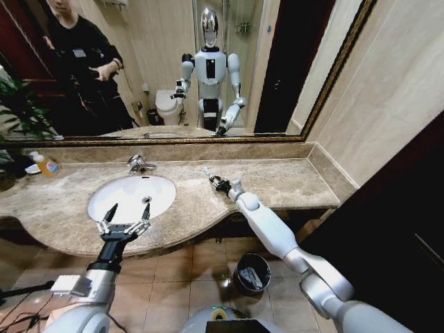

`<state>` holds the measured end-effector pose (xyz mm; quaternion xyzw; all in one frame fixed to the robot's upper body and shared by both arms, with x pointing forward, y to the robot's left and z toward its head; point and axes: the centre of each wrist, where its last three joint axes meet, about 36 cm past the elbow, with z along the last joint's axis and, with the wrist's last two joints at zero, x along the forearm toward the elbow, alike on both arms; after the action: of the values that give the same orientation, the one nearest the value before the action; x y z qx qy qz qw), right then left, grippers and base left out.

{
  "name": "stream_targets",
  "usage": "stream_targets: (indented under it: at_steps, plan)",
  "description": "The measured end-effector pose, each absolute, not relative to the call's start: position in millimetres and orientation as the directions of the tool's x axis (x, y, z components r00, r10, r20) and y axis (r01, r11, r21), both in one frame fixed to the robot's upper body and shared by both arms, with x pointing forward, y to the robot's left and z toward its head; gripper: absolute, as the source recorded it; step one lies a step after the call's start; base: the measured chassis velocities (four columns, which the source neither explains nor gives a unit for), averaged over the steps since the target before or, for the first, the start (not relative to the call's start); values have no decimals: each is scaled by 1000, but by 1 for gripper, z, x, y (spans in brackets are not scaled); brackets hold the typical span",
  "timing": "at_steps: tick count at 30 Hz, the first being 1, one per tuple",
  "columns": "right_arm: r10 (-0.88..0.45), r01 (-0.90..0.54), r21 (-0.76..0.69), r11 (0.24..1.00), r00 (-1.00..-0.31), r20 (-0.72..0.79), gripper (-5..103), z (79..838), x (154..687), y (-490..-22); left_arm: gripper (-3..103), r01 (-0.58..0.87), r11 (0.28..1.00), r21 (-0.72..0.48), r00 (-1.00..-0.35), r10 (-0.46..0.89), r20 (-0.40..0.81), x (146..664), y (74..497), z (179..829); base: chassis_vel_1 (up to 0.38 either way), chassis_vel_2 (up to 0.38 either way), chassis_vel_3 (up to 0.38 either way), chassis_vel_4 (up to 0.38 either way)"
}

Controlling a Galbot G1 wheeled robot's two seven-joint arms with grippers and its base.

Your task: Pick up the trash from the sink and place it in the trash bin.

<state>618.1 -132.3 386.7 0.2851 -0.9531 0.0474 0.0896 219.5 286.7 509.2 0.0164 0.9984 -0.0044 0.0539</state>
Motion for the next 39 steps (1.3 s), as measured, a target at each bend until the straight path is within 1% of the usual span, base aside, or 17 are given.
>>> stream_targets:
  at_steps: [2,3,10,15,20,21,23,24,25,29,30,34,35,38,39]
  plan:
    - [-534,-551,-40,834,-823,195,18,388,618,-132,100,33,999,-7,-994,32,-108,219,287,509,0,0,0,0]
    - [-533,-549,-41,835,-824,192,16,389,618,-132,100,33,999,-7,-994,32,-108,219,287,509,0,0,0,0]
    - [-517,-529,-47,847,-842,156,16,403,610,-137,100,33,999,-7,-994,32,-108,219,287,509,0,0,0,0]
    - [-493,-500,-52,864,-863,107,16,426,584,-154,100,33,999,-7,-994,32,-108,219,287,509,0,0,0,0]
    - [-483,-486,-32,874,-873,60,16,448,523,-185,100,33,999,-7,-994,32,-108,219,287,509,0,0,0,0]
    - [-483,-486,-32,874,-873,60,16,448,523,-185,100,33,999,-7,-994,32,-108,219,287,509,0,0,0,0]
    - [-476,-478,-10,878,-876,72,16,443,478,-203,100,33,999,-7,-994,32,-108,219,287,509,0,0,0,0]
    - [-475,-477,-6,879,-877,75,16,442,466,-207,100,33,999,-7,-994,32,-108,219,287,509,0,0,0,0]
    - [-475,-477,-6,879,-877,75,16,442,466,-207,100,33,999,-7,-994,32,-108,219,287,509,0,0,0,0]
    - [-466,-467,-4,884,-882,73,16,437,411,-227,100,33,999,-7,-994,32,-108,219,287,509,0,0,0,0]
    - [-466,-467,-4,884,-882,73,16,437,411,-227,100,33,999,-7,-994,32,-108,219,287,509,0,0,0,0]
    - [-427,-428,1,904,-901,84,16,412,362,-238,100,33,999,-7,-994,32,-108,219,287,509,0,0,0,0]
    - [-427,-428,1,904,-901,84,16,412,362,-238,100,33,999,-7,-994,32,-108,219,287,509,0,0,0,0]
    - [-406,-406,8,914,-911,70,16,401,334,-251,100,33,999,-7,-994,32,-108,219,287,509,0,0,0,0]
    - [-406,-406,8,914,-911,70,16,401,334,-251,100,33,999,-7,-994,32,-108,219,287,509,0,0,0,0]
